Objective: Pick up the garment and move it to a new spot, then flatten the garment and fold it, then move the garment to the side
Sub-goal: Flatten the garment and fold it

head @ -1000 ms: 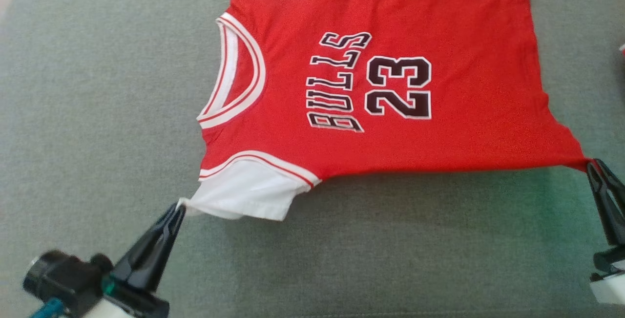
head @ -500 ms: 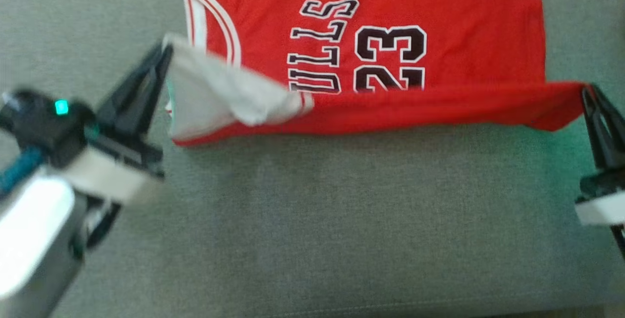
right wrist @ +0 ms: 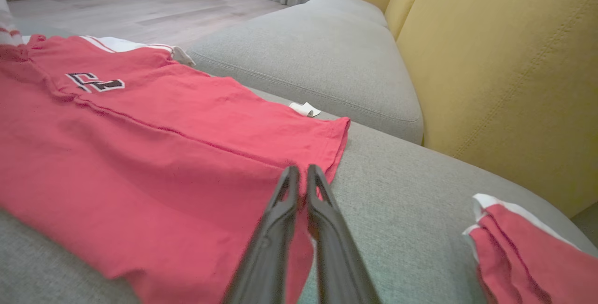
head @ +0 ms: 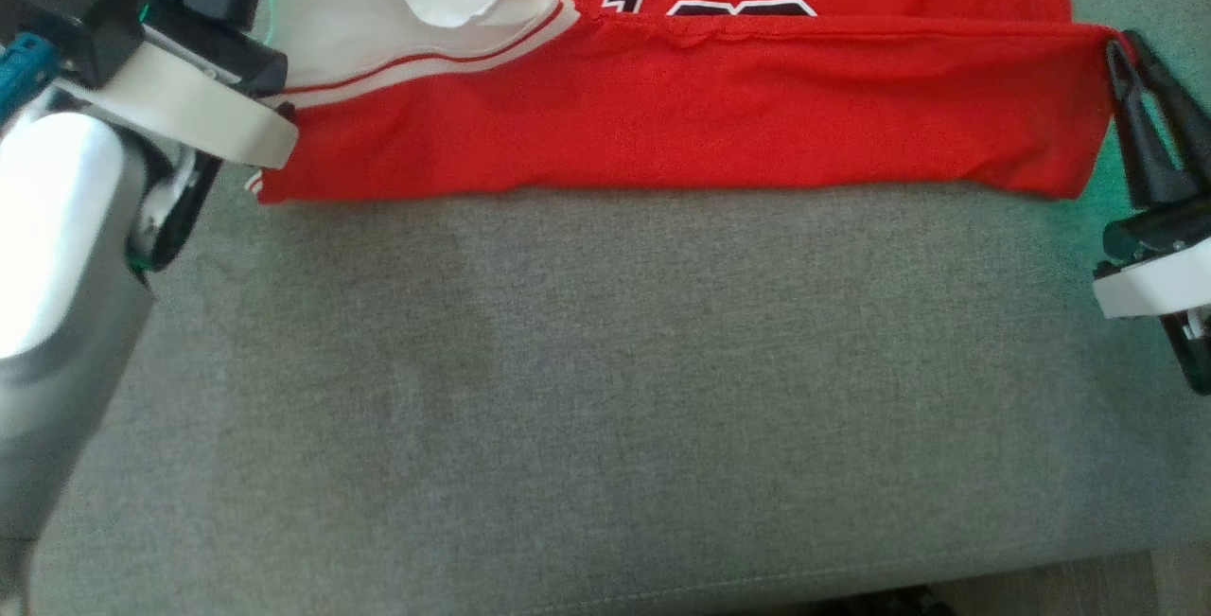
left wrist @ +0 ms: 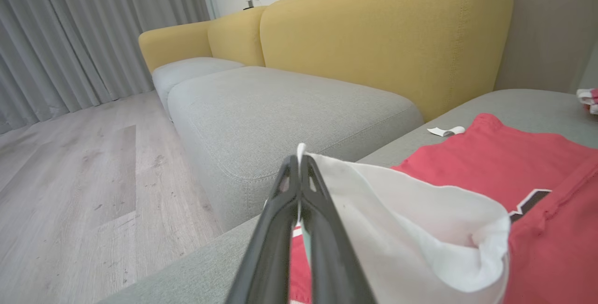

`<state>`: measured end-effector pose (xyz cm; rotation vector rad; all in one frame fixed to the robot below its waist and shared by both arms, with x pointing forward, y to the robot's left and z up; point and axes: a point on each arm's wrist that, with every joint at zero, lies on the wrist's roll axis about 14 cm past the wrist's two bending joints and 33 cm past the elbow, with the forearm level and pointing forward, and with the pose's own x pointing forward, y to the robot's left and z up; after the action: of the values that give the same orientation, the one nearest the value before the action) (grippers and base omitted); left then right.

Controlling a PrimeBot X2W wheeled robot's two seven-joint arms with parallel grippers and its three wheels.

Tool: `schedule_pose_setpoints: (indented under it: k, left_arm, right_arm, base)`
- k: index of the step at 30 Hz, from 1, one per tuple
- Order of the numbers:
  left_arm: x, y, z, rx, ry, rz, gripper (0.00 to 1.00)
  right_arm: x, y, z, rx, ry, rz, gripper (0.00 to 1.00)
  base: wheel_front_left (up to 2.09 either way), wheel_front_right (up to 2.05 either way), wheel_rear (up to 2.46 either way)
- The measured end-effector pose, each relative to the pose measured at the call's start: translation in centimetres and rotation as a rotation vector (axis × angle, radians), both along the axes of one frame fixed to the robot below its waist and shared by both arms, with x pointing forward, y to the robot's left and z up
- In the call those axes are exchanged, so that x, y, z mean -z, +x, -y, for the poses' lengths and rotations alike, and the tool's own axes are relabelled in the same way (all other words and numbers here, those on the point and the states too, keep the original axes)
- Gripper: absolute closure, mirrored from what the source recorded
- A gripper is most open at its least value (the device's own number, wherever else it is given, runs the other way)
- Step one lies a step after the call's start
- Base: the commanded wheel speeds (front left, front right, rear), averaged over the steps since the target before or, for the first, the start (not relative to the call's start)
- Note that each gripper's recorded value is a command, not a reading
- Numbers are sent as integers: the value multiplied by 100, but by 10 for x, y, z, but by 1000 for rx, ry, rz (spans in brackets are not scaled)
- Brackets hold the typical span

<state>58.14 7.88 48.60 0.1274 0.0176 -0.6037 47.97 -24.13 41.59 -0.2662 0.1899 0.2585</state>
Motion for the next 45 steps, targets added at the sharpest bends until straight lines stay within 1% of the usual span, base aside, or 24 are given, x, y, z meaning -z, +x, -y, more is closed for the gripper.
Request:
schedule_pose_setpoints:
  k: [3,7,10,15,20,25,31,32,33,34,35,41,45]
  left_arm:
    - [7,1,2,-21,-24,-5,0]
    - [10,-6,-3,-73,-51,-14,0]
    - [33,-25,-11,-132,-68,-94,0]
    - [83,-65,-32,-250,-41,-263,0]
    - [114,-90,-45,-353,-26,-407,0]
    - [128,-113,-42,-367,-41,-499,0]
    - [130,-119,-45,-390,-31,-529,0]
    - [130,-120,-45,-389,-29,-542,19]
    - [130,-120,-44,-386,-35,-554,49]
    - [130,-121,-42,-381,-46,-566,69]
    - [127,-123,-36,-357,-70,-586,100]
    - [119,-125,-35,-346,-88,-573,100]
    - [115,-124,-40,-349,-88,-554,100]
  right_arm:
    - [-3,3,-1,6,4,13,0]
    - [-21,7,2,39,24,72,0]
    - [-29,2,5,64,33,96,0]
    - [-20,-19,2,93,64,66,0]
    - [-28,-22,7,110,62,84,0]
    - [-27,-28,7,119,71,78,0]
    - [-22,-32,4,119,78,60,0]
    - [-20,-32,3,117,78,56,0]
    - [-19,-32,3,116,78,52,0]
    - [-17,-33,2,114,79,47,0]
    - [-13,-34,1,116,86,33,0]
    - [20,-44,9,186,138,-73,0]
    - [40,-40,11,221,170,-136,0]
  base:
    - [0,0,0]
    - [0,0,0]
    - [0,0,0]
    - [0,0,0]
    - [0,0,0]
    - [0,0,0]
    - [0,0,0]
    - [0,0,0]
    - [0,0,0]
    - [0,0,0]
    - [0,0,0]
    - [0,0,0]
    - [0,0,0]
